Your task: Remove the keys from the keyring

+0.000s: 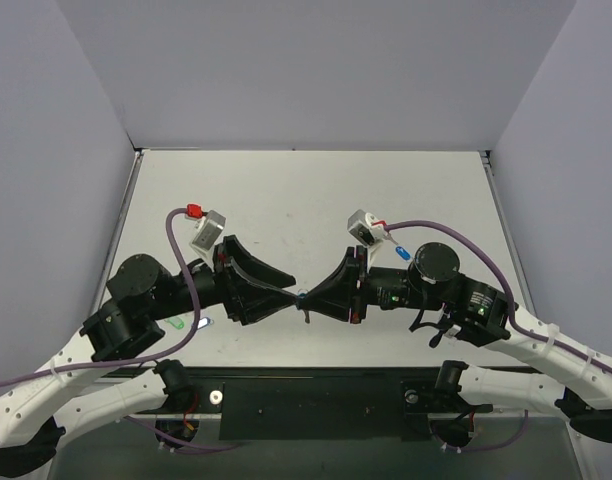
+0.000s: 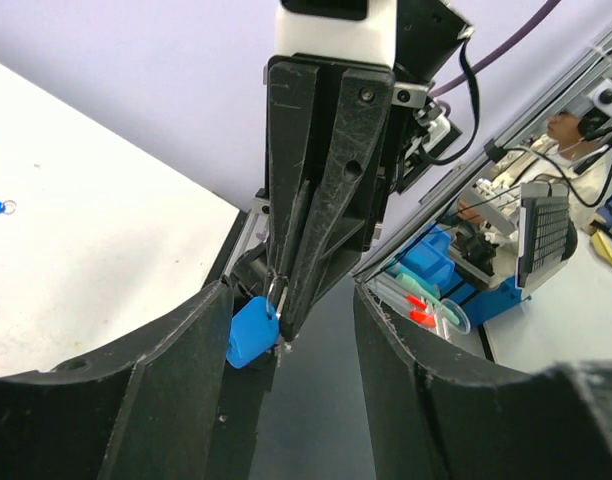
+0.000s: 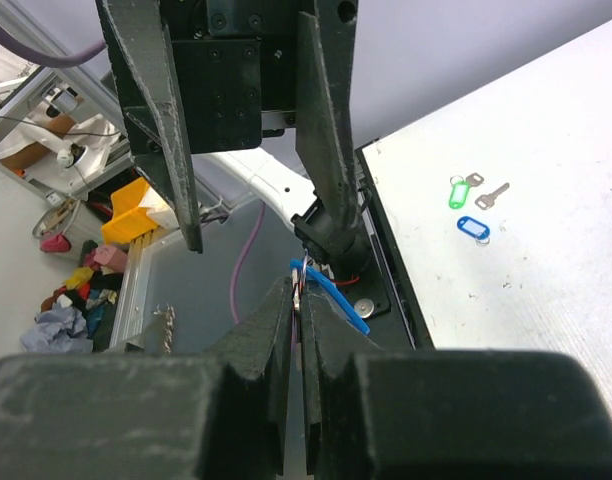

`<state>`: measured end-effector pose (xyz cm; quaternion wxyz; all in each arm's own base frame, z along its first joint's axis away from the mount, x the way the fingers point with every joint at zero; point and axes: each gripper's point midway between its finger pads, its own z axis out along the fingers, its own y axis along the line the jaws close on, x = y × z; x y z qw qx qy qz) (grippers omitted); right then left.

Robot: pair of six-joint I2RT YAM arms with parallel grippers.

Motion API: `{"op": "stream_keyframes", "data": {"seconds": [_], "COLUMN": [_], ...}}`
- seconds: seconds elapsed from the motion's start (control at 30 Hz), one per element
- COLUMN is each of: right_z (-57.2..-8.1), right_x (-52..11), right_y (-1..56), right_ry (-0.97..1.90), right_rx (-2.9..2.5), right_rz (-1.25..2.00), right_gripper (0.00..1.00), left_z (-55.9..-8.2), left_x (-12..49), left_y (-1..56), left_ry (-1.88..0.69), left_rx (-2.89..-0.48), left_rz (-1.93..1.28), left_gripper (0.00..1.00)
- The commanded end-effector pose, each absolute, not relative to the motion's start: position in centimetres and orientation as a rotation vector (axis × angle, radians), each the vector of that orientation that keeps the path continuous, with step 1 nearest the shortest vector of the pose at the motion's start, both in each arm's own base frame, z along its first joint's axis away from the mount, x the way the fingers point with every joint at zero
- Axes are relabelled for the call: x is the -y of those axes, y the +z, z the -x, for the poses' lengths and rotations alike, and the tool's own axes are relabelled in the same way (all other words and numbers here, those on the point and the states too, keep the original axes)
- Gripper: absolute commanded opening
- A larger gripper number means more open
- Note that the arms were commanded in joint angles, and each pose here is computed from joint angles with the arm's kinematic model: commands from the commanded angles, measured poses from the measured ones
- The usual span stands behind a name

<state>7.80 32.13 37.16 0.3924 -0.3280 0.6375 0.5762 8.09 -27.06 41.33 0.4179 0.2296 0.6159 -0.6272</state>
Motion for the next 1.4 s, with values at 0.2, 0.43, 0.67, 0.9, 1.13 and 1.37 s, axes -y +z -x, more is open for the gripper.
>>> {"op": "stream_keyframes", "data": {"seconds": [0.2, 0.43, 0.67, 0.9, 1.13, 1.37], "right_z": [-7.6, -7.2, -7.1, -7.3, -7.2, -7.1], "right_x": [-32.3, -32.5, -32.6, -32.6, -32.9, -33.3], "right_y": [40.3, 40.4, 40.7, 40.8, 40.6, 40.4], "right_ry": [1.494, 1.505, 1.509, 1.503, 1.506, 1.522], "right_rx": [-1.492, -1.483, -1.474, -1.47, -1.472, -1.479], "right_rz": [0.803, 0.817, 0.825, 0.821, 0.83, 0.837], "right_gripper": [0.0, 0.0, 0.0, 0.0, 0.0, 0.0], "left_z": [-8.0, -8.0, -7.7, -7.4, -7.1, -6.7], "left_x": [26.8, 27.1, 27.4, 27.6, 27.4, 27.4], "left_y": [43.7, 42.9, 43.3, 42.9, 42.5, 42.7], "left_ry": [-1.625, -1.636, -1.668, -1.676, -1.687, -1.697], "left_rx": [-1.439, -1.46, -1.435, -1.445, -1.451, -1.447], "left_rz": [-0.533, -0.535, -0.552, -0.575, -0.577, -0.603], "left_gripper": [0.55, 0.53, 0.47, 0.31, 0.19, 0.0]}}
